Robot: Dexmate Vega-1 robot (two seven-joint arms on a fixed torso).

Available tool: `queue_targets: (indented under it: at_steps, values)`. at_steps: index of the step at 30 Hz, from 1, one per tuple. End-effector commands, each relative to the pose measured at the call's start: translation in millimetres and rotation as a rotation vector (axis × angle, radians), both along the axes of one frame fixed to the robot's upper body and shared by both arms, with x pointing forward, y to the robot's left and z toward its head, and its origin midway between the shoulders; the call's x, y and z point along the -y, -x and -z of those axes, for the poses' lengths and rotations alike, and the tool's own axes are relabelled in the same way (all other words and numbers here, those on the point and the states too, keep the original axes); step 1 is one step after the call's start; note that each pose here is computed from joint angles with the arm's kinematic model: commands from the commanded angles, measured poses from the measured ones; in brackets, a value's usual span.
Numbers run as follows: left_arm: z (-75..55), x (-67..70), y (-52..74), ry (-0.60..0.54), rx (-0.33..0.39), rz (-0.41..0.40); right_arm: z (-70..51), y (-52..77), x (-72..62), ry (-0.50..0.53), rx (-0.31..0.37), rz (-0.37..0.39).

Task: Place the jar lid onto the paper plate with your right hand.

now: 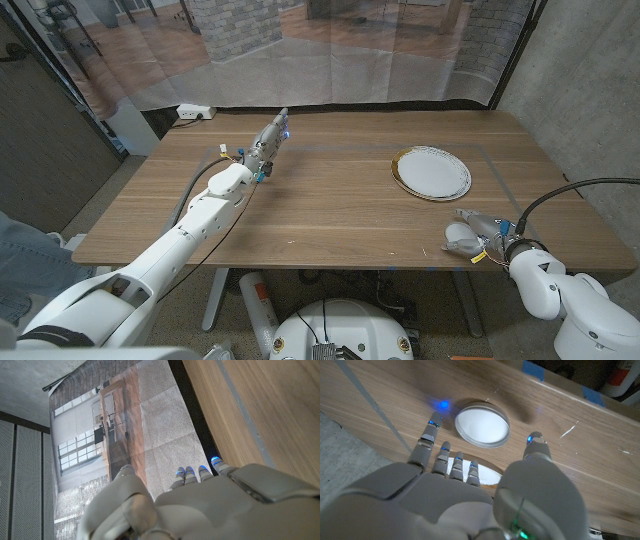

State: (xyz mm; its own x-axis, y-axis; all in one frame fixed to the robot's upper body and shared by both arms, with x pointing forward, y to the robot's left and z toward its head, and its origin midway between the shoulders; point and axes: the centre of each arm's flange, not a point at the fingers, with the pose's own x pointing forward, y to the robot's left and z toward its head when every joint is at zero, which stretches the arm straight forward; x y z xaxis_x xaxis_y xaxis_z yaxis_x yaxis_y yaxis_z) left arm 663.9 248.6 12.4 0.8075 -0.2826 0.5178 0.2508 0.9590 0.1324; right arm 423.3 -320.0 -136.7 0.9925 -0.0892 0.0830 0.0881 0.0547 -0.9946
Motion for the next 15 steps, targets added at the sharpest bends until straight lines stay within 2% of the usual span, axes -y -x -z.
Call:
queue_targets:
  at_steps: [1,15]
  values:
    - [2.9,-2.3,0.8,0.002,-0.003,-0.003,1.3,-4.2,5.3,-0.002,-0.027,0.014]
    - [3.7,-0.8,-1.1,-0.003,-0.011,-0.002,3.1,-13.6,8.5,0.004,-0.041,0.025]
